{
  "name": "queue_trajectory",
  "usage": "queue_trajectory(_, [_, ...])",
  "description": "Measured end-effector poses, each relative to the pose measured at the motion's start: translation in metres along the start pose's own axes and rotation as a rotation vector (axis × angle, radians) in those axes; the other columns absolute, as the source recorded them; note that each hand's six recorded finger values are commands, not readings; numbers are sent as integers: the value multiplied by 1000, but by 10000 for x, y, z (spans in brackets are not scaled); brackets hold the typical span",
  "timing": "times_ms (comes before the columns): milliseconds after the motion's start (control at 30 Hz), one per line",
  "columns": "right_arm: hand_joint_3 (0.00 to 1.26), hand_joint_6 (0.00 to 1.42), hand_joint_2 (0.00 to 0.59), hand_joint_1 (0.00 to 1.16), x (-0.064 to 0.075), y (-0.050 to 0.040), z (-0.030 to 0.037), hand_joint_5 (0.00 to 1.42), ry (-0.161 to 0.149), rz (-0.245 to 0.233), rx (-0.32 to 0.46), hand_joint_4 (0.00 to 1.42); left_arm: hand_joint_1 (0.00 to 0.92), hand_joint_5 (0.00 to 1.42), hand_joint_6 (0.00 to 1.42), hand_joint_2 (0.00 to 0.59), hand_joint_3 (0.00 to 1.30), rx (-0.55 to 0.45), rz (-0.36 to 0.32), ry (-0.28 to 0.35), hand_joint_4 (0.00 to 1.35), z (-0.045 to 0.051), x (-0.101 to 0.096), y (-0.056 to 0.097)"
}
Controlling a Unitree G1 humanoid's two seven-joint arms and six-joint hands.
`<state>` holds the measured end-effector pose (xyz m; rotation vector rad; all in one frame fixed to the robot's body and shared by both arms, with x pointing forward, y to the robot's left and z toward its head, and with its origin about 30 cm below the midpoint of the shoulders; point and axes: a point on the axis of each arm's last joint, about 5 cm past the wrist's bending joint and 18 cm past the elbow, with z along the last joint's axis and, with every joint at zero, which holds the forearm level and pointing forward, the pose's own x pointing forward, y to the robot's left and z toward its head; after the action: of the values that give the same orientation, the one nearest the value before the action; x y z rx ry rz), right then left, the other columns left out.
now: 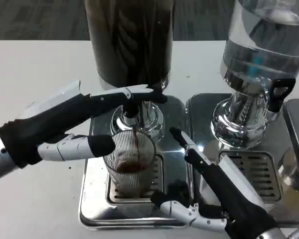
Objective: Grasp the cup under the faucet to collect the drink, then remove the cup.
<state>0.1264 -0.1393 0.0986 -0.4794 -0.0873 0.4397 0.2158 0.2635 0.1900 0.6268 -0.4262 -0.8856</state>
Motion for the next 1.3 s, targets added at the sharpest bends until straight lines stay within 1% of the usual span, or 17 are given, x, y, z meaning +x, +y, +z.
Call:
queue_trajectory(100, [0,40,195,604,15,2,3,0,5,11,1,0,0,107,40,66,214,-1,3,1,94,6,-9,-15])
queue_trajectory(233, [0,37,194,603,41,19,19,0,-2,24,0,0,0,107,40,66,214,2,5,0,94,15,-14,-21])
queue_trajectory(333, [0,36,194,603,50,27,22,0,-1,29,1,0,0,108,40,66,214,5,6,0,94,23,-18,-23])
queue_trajectory(433, [0,36,194,603,88,38,33,0,-13,36,1,0,0,109,40,67,214,6,4,-1,94,32,-19,-24])
queue_trajectory(500, [0,36,194,603,112,47,23,0,-10,41,-6,0,0,109,40,67,214,7,3,-2,94,37,-19,-25])
queue_trajectory(567, [0,36,194,603,152,63,44,0,-24,32,-5,0,0,109,40,67,214,7,2,-1,94,39,-21,-25])
queue_trajectory(633, [0,36,194,603,183,67,47,0,-31,36,-8,0,0,109,40,66,214,9,0,0,94,44,-22,-22])
queue_trajectory(700, [0,36,194,603,199,70,42,0,-30,37,-16,0,0,109,40,66,214,10,-1,1,94,47,-24,-18])
queue_trajectory(767, [0,35,194,603,211,79,25,0,-22,33,-23,0,0,109,40,66,214,11,-3,2,94,51,-25,-17])
queue_trajectory(900, [0,34,194,603,260,82,33,0,-31,29,-34,0,0,109,40,66,214,13,-6,6,95,59,-28,-10])
queue_trajectory(1033, [0,34,194,603,289,100,16,0,-25,34,-35,0,0,109,40,66,214,9,-5,4,96,60,-33,-11])
queue_trajectory(1100, [0,34,194,603,316,114,22,0,-31,39,-35,0,0,109,40,75,214,9,-5,5,96,61,-36,-12])
queue_trajectory(1200, [0,34,194,603,372,138,22,0,-34,35,-28,0,0,109,40,76,214,9,-6,5,96,64,-37,-13])
queue_trajectory(1300, [0,34,194,603,394,138,27,0,-39,29,-29,0,0,109,40,76,214,9,-7,4,96,69,-37,-13])
